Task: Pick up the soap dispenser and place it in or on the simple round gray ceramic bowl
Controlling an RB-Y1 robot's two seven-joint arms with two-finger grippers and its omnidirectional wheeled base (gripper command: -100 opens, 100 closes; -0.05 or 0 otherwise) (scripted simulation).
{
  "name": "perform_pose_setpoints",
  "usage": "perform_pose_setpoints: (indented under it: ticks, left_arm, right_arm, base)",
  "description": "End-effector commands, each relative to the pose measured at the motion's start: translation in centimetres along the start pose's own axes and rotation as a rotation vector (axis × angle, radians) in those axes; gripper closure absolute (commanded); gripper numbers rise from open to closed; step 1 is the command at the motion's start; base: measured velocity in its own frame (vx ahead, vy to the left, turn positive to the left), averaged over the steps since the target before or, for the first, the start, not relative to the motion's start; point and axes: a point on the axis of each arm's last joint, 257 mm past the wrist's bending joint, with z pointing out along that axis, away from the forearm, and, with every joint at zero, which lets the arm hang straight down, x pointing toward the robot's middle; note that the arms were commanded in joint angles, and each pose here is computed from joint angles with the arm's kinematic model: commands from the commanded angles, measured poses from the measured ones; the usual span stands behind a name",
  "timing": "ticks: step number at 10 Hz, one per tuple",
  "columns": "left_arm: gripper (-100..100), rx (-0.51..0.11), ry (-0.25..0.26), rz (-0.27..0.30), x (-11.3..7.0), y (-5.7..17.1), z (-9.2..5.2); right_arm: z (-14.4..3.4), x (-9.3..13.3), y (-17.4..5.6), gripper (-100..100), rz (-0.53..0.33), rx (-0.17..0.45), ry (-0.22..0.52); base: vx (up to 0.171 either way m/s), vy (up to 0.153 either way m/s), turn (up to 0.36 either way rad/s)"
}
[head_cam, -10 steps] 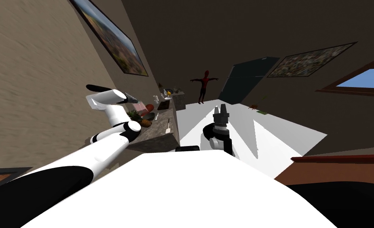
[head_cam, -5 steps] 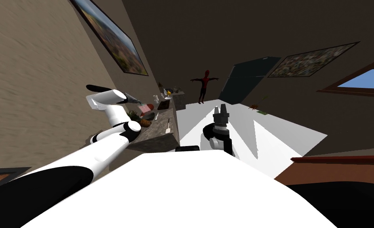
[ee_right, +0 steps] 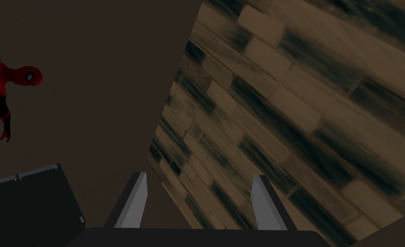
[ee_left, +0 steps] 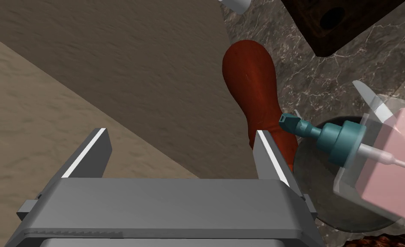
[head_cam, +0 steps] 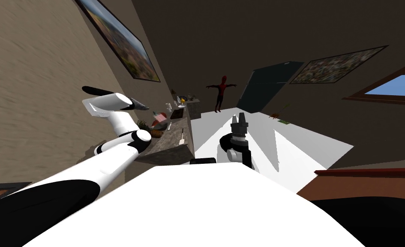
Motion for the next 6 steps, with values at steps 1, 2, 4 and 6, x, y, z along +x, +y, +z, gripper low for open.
perform_pose_setpoints:
  ticks: [1,2,4,6]
  left_arm:
    - [-100,-0.003,-0.006,0.002,0.2,-1.0,-0.6]
    - [-100,-0.002,-0.008,0.003,0.3,-1.4,-0.9]
    - [-100,-0.001,-0.012,0.004,0.5,-2.4,-1.6]
    - [0,-0.002,-0.011,0.004,0.5,-2.2,-1.4]
  right_arm:
    - [0.0,0.0,0.0,0,0.000,0.000,0.000]
    - [0.0,0.0,0.0,0,0.000,0.000,0.000]
    - [0.0,0.0,0.0,0,0.000,0.000,0.000]
    - [0.0,0.0,0.0,0,0.000,0.000,0.000]
  base:
    - [0.000,0.000,0.000]
    - [0.000,0.000,0.000]
    - [0.000,0.000,0.000]
    - [0.000,0.000,0.000]
